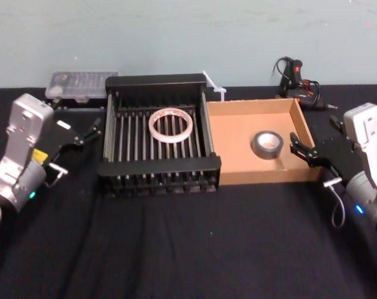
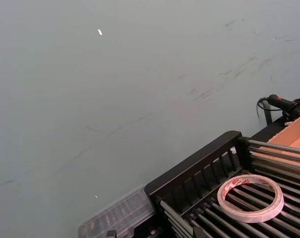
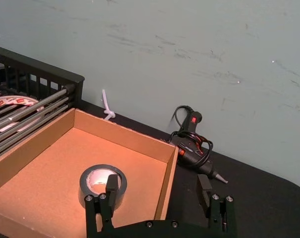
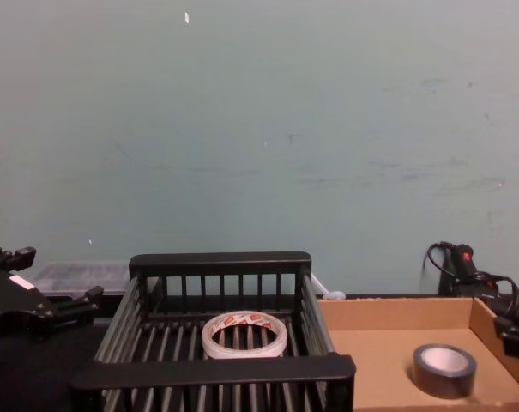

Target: Pick up the white tape and place it into the black box , Pick up the silver tape and place it into the brown box.

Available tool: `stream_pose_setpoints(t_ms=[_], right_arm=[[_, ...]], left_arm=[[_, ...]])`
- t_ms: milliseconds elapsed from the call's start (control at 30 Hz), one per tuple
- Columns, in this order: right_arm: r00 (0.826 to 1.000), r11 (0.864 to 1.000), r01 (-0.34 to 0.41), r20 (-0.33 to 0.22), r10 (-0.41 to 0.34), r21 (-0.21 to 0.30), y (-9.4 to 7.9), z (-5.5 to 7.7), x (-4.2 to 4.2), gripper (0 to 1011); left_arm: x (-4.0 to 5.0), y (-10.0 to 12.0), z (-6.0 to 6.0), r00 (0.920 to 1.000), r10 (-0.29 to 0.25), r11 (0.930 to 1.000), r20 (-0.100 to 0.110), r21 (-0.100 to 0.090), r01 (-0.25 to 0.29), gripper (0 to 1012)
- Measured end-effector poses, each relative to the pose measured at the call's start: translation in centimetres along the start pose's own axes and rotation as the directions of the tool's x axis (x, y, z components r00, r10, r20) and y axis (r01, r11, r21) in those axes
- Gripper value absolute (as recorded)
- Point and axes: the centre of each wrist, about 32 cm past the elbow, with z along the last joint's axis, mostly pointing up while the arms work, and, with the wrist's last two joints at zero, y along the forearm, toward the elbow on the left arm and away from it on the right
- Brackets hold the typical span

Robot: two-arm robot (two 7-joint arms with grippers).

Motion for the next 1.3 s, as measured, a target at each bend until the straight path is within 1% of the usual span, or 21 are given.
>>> stream_pose_setpoints(t_ms=[1300], right_arm=[[1.0,1.0,-0.007,0.006,0.007,0.003,0.12,0.24,0.04,1002]], left_arm=[[0.0,0.0,0.0,1.0,0.0,1.0,0.0,0.0,0.0,1001]])
